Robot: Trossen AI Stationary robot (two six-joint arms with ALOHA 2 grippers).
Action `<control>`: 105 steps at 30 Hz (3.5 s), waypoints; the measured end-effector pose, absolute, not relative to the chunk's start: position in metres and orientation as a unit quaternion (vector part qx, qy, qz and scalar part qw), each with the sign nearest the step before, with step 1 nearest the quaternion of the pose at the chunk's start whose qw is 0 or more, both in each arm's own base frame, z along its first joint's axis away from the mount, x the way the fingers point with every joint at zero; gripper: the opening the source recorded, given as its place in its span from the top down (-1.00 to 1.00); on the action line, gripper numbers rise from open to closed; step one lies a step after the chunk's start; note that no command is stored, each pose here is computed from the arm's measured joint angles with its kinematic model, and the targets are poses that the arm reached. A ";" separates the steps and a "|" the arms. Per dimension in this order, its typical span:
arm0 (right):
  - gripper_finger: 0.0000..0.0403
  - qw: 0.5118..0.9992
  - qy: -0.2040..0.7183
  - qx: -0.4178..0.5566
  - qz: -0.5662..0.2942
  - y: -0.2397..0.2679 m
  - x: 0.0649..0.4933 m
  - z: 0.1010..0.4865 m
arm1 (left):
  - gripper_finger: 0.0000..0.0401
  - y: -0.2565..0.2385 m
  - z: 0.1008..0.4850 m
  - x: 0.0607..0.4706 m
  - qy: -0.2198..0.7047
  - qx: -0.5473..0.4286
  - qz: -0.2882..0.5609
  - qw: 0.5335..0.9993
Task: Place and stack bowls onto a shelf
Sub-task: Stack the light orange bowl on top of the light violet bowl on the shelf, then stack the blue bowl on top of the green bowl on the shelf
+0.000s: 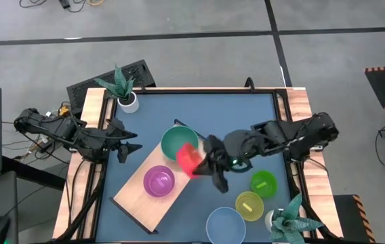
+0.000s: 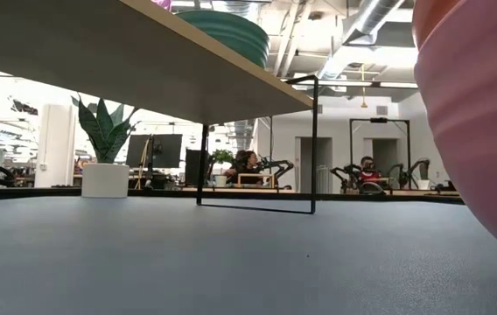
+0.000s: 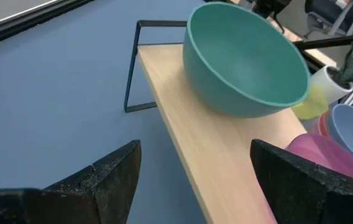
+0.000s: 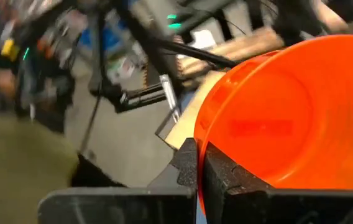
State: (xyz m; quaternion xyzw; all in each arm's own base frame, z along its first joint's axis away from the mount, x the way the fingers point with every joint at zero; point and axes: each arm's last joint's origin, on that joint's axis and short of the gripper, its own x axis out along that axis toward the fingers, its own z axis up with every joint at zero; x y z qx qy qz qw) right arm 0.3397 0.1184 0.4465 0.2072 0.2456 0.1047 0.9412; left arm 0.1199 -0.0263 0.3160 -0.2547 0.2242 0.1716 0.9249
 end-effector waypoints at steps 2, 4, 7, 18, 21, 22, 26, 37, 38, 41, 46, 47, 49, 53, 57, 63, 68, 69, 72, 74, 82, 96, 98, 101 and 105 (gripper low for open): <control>0.89 0.954 0.242 0.127 0.125 0.121 0.350 0.443 | -0.43 -0.026 0.315 0.119 0.230 -0.249 0.172 0.925; 0.89 0.957 0.249 0.041 0.144 0.123 0.361 0.433 | -0.43 -0.026 0.315 0.119 0.229 -0.246 0.171 0.926; 0.89 0.948 0.252 -0.089 0.174 0.125 0.378 0.415 | -0.43 -0.026 0.315 0.119 0.230 -0.245 0.171 0.926; 0.89 0.890 0.225 -0.322 0.232 0.134 0.404 0.384 | -0.43 -0.026 0.313 0.118 0.240 -0.243 0.174 0.924; 0.89 0.872 0.205 -0.373 0.241 0.133 0.404 0.386 | -0.43 -0.026 0.313 0.118 0.240 -0.243 0.175 0.924; 0.89 0.865 0.200 -0.390 0.245 0.133 0.404 0.387 | -0.43 -0.026 0.313 0.118 0.239 -0.243 0.176 0.924; 0.89 0.842 0.194 -0.432 0.258 0.131 0.404 0.385 | -0.43 -0.025 0.314 0.118 0.229 -0.248 0.192 0.921; 0.89 0.778 0.215 -0.507 0.303 0.117 0.427 0.351 | -0.43 -0.023 0.314 0.118 0.206 -0.265 0.227 0.914; 0.88 0.770 0.221 -0.513 0.309 0.117 0.427 0.347 | -0.43 -0.023 0.314 0.118 0.204 -0.266 0.229 0.914; 0.88 0.758 0.212 -0.528 0.317 0.118 0.428 0.346 | -0.43 -0.023 0.314 0.118 0.204 -0.266 0.232 0.913; 0.88 0.758 0.197 -0.528 0.328 0.119 0.427 0.348 | -0.43 -0.022 0.314 0.117 0.203 -0.271 0.237 0.911; 0.88 0.758 0.196 -0.527 0.330 0.119 0.427 0.348 | -0.43 -0.022 0.313 0.117 0.202 -0.270 0.240 0.910; 0.88 0.758 0.197 -0.526 0.331 0.119 0.427 0.348 | -0.43 -0.022 0.314 0.117 0.198 -0.271 0.245 0.909; 0.88 0.750 0.213 -0.525 0.341 0.123 0.434 0.332 | -0.43 -0.022 0.314 0.117 0.197 -0.273 0.247 0.909; 0.88 0.745 0.206 -0.536 0.341 0.126 0.439 0.328 | -0.43 -0.022 0.313 0.117 0.197 -0.277 0.248 0.907; 0.88 0.742 0.218 -0.543 0.328 0.125 0.440 0.326 | -0.43 -0.022 0.313 0.117 0.197 -0.279 0.247 0.907; 0.80 0.740 0.229 -0.552 0.310 0.123 0.440 0.326 | -0.43 -0.022 0.313 0.117 0.197 -0.279 0.248 0.907; 0.78 0.740 0.230 -0.553 0.307 0.123 0.440 0.326 | -0.43 -0.022 0.313 0.117 0.197 -0.279 0.247 0.907; 0.70 0.740 0.231 -0.552 0.307 0.123 0.440 0.326 | -0.43 -0.022 0.313 0.117 0.197 -0.279 0.248 0.907; 0.66 0.744 0.232 -0.547 0.305 0.123 0.440 0.326 | -0.43 -0.022 0.313 0.117 0.197 -0.279 0.247 0.907; 0.46 0.759 0.233 -0.533 0.291 0.117 0.443 0.327 | -0.43 -0.022 0.313 0.117 0.200 -0.277 0.248 0.906; 0.00 0.793 0.224 -0.514 0.237 0.121 0.441 0.341 | -0.43 -0.022 0.313 0.117 0.200 -0.277 0.248 0.907; 0.00 0.819 0.237 -0.488 0.188 0.121 0.433 0.354 | -0.43 -0.022 0.313 0.117 0.201 -0.278 0.246 0.907; 0.01 0.877 0.270 -0.385 0.098 0.116 0.414 0.376 | -0.43 -0.022 0.313 0.117 0.202 -0.277 0.246 0.906; 0.02 0.920 0.353 -0.167 0.018 0.100 0.383 0.389 | -0.43 -0.022 0.312 0.116 0.206 -0.273 0.247 0.907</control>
